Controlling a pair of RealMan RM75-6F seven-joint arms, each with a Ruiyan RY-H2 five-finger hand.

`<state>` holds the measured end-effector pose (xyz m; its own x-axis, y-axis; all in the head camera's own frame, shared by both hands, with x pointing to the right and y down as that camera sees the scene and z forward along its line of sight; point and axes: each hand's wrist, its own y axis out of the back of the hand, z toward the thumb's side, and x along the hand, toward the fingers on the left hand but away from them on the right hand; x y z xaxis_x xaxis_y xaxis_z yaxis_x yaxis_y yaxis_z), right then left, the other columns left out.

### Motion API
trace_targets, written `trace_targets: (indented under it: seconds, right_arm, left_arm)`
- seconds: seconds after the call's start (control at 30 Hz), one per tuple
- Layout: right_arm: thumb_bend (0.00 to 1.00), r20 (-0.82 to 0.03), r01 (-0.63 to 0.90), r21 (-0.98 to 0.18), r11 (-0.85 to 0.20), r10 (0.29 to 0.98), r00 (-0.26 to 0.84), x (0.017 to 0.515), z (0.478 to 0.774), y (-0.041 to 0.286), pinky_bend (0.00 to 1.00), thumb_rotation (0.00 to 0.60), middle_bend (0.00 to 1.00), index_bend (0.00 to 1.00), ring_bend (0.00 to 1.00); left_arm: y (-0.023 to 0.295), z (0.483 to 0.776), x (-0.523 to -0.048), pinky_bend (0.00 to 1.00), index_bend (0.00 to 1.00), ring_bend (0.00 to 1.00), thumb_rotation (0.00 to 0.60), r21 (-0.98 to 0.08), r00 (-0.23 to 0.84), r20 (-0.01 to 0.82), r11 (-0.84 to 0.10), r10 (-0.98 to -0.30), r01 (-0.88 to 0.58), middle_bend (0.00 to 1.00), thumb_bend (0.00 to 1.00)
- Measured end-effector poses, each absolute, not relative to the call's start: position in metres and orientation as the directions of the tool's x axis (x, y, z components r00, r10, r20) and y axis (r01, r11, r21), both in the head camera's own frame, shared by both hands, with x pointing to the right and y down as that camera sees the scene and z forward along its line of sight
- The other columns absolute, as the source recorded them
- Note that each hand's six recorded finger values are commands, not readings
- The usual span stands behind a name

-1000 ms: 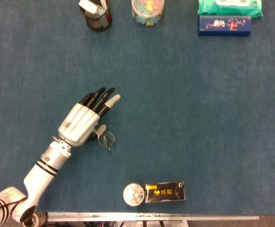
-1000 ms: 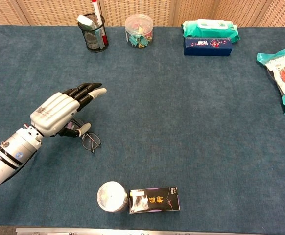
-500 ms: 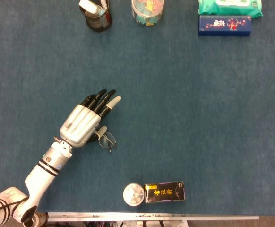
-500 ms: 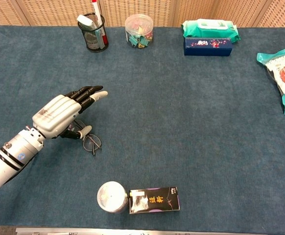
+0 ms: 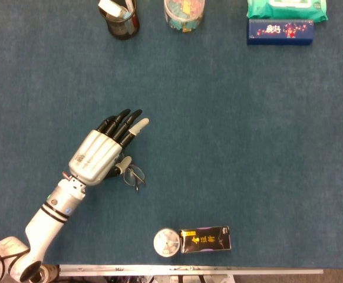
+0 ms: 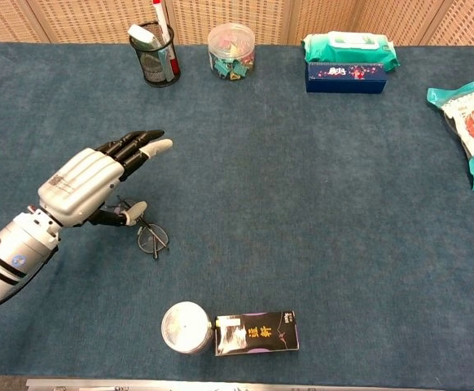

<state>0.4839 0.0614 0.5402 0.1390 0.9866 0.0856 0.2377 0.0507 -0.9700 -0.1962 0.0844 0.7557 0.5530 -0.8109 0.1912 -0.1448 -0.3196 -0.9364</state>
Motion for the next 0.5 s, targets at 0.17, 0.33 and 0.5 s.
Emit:
trace_targets:
  seconds: [0.17, 0.33, 0.5]
  right_arm:
    - [0.21, 0.082, 0.234, -0.971, 0.047, 0.986, 0.143, 0.482, 0.542, 0.062, 0.3, 0.6, 0.42, 0.29, 0.31]
    - [0.21, 0.07, 0.224, -0.974, 0.036, 0.987, 0.146, 0.48, 0.546, 0.062, 0.3, 0.6, 0.42, 0.29, 0.31]
    - [0.21, 0.052, 0.204, -0.979, 0.021, 0.988, 0.147, 0.477, 0.553, 0.061, 0.3, 0.6, 0.42, 0.29, 0.31]
  left_arm:
    - [0.083, 0.725, -0.213, 0.17, 0.0, 0.01, 0.6, -0.948, 0.544, 0.15, -0.276, -0.825, -0.158, 0.0, 0.36]
    - [0.077, 0.696, -0.241, 0.19, 0.0, 0.03, 0.6, -0.958, 0.528, 0.137, -0.248, -0.838, -0.145, 0.0, 0.36]
    - [0.071, 0.661, -0.279, 0.24, 0.0, 0.05, 0.6, -0.964, 0.484, 0.137, -0.228, -0.865, -0.134, 0.01, 0.36]
